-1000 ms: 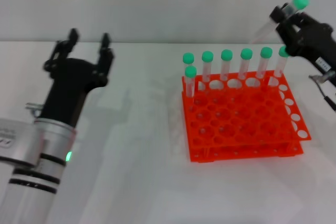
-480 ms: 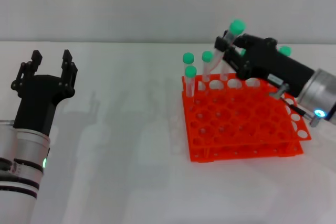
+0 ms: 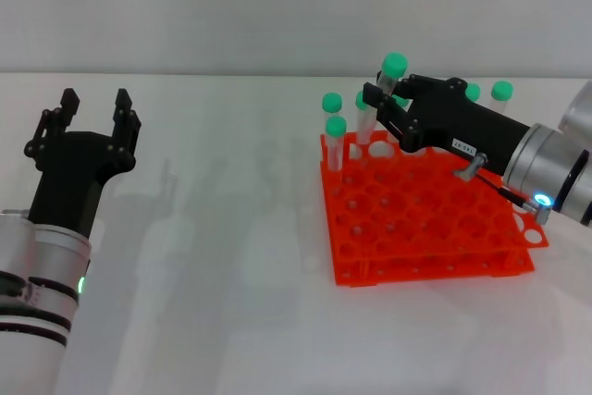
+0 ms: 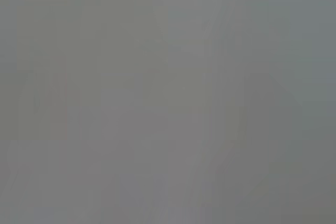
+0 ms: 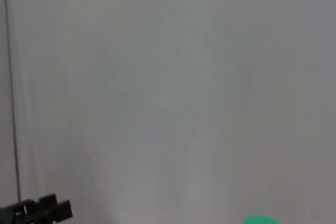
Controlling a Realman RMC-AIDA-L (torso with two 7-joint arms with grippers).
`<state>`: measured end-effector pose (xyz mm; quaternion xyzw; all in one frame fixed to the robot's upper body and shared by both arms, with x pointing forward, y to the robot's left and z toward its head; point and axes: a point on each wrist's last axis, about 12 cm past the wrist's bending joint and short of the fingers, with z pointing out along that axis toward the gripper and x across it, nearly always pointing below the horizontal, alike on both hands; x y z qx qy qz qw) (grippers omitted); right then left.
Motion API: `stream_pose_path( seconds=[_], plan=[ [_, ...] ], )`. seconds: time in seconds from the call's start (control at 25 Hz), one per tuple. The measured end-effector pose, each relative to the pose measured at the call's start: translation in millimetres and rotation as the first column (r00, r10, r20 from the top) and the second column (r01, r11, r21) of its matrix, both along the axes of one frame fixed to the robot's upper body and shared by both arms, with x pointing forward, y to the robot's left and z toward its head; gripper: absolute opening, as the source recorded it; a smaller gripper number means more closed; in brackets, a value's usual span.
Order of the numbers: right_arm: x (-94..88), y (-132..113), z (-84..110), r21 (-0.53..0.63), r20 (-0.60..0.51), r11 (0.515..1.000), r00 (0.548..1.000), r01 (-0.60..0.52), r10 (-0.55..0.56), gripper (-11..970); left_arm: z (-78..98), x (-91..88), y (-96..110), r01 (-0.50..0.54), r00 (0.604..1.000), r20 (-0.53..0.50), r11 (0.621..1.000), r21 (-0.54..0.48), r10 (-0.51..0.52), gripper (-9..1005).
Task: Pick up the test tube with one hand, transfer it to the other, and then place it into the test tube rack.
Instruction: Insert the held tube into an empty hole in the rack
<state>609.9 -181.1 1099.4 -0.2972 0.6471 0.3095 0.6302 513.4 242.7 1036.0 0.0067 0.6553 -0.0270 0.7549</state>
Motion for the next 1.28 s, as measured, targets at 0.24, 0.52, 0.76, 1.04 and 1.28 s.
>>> stream_pose_path(
  seconds=[0.24, 0.52, 0.76, 1.04, 1.28],
  plan=[
    [0.0, -1, -1.6, -0.009, -0.003, 1.0, 1.0, 0.009, -0.009, 201, -1.0, 0.7, 1, 0.002, 1.0, -0.009, 1.0, 0.004, -0.002, 605],
    [1.5, -2, -4.7, -0.033, -0.013, 0.999, 1.0, 0.028, -0.028, 201, -1.3, 1.8, 0, 0.009, 1.0, -0.012, 1.0, 0.011, -0.008, 606],
    [0.9, -3, -8.0, -0.045, -0.024, 0.998, 0.999, 0.038, -0.039, 201, -1.7, 2.6, -2, 0.016, 1.0, -0.016, 1.0, 0.015, -0.016, 607],
    [-2.4, -1, -12.3, -0.051, -0.036, 0.998, 0.999, 0.033, -0.034, 202, -1.7, 2.8, -2, 0.017, 1.0, -0.016, 1.0, 0.016, -0.016, 606],
    [-2.2, 2, -15.2, -0.074, -0.046, 0.997, 0.998, 0.031, -0.034, 201, -1.6, 3.0, -2, 0.017, 1.0, -0.016, 1.0, 0.016, -0.016, 605]
  ],
)
